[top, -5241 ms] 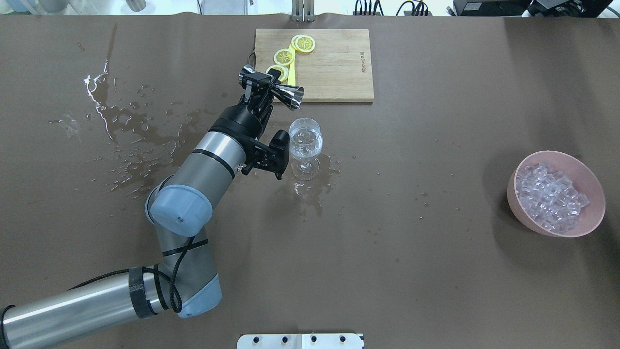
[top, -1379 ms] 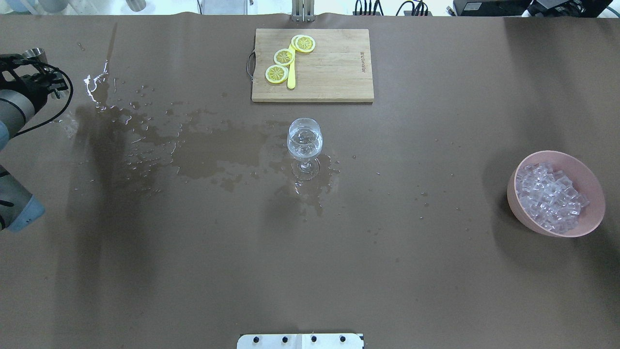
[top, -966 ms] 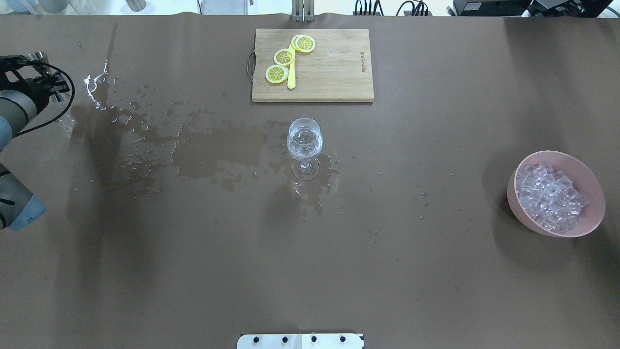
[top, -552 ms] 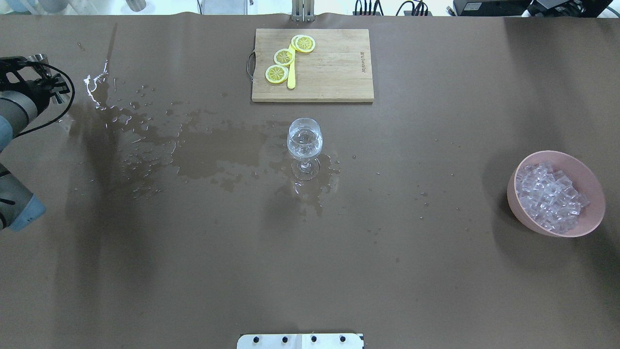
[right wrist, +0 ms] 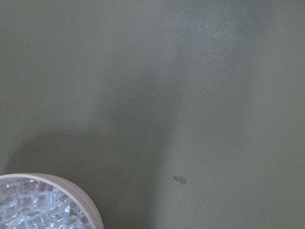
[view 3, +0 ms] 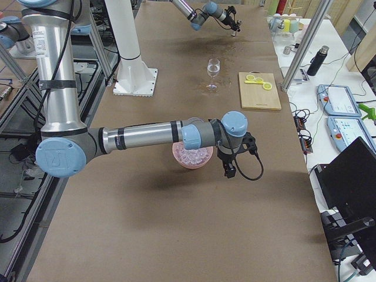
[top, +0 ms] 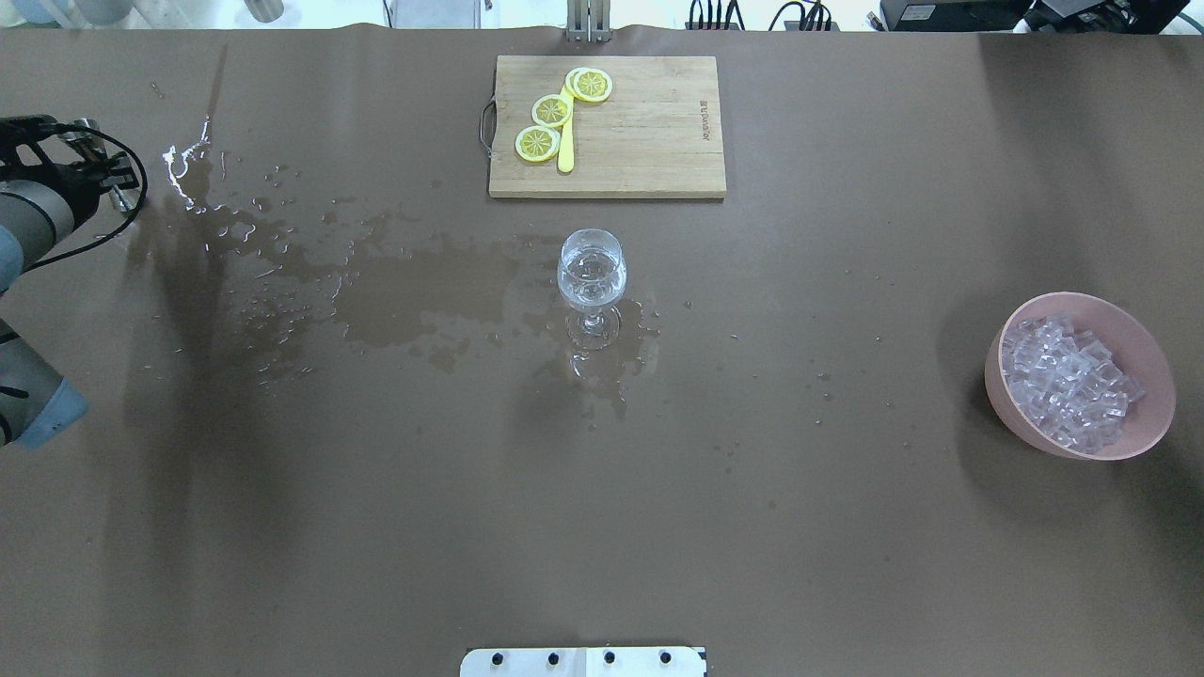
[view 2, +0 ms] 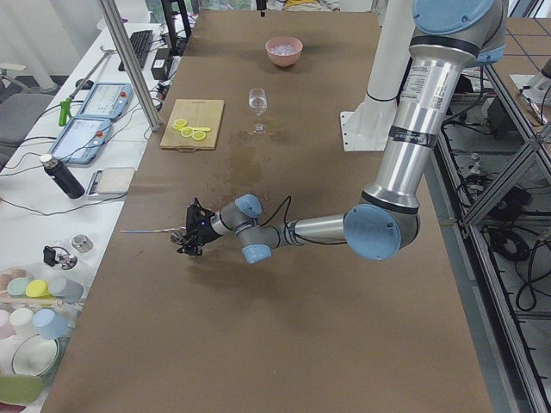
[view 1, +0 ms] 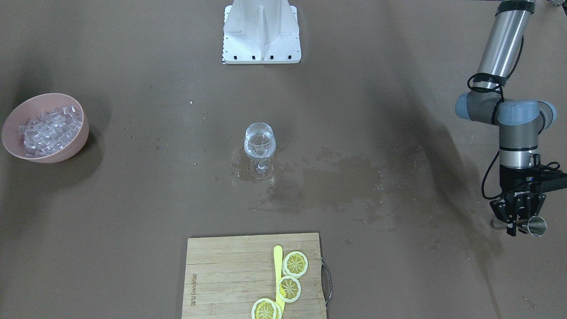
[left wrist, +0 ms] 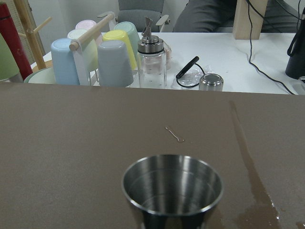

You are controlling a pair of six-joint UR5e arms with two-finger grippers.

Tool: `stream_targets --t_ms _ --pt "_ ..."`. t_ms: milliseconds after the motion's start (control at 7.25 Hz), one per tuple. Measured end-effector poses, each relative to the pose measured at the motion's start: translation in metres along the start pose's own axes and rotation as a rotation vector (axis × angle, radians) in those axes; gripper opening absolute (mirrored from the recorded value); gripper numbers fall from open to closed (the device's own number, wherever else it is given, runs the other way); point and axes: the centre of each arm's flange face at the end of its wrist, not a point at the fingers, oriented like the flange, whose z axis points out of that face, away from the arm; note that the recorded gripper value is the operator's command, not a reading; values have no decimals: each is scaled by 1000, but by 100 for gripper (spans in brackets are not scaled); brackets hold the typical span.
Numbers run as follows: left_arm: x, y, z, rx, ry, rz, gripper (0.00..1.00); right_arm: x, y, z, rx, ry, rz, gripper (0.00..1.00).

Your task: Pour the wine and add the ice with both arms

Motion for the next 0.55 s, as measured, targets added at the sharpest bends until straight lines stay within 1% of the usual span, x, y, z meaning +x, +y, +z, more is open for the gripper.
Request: stream_targets --t_ms 138,414,552 --pt "0 -3 -1 -6 7 -2 98 0 0 1 -2 -1 -1 100" --pt "-2 -17 -7 -37 48 8 98 -2 0 4 -7 -2 2 100" --pt "-2 -23 -13 -43 66 19 98 -3 -1 4 -9 -3 6 100"
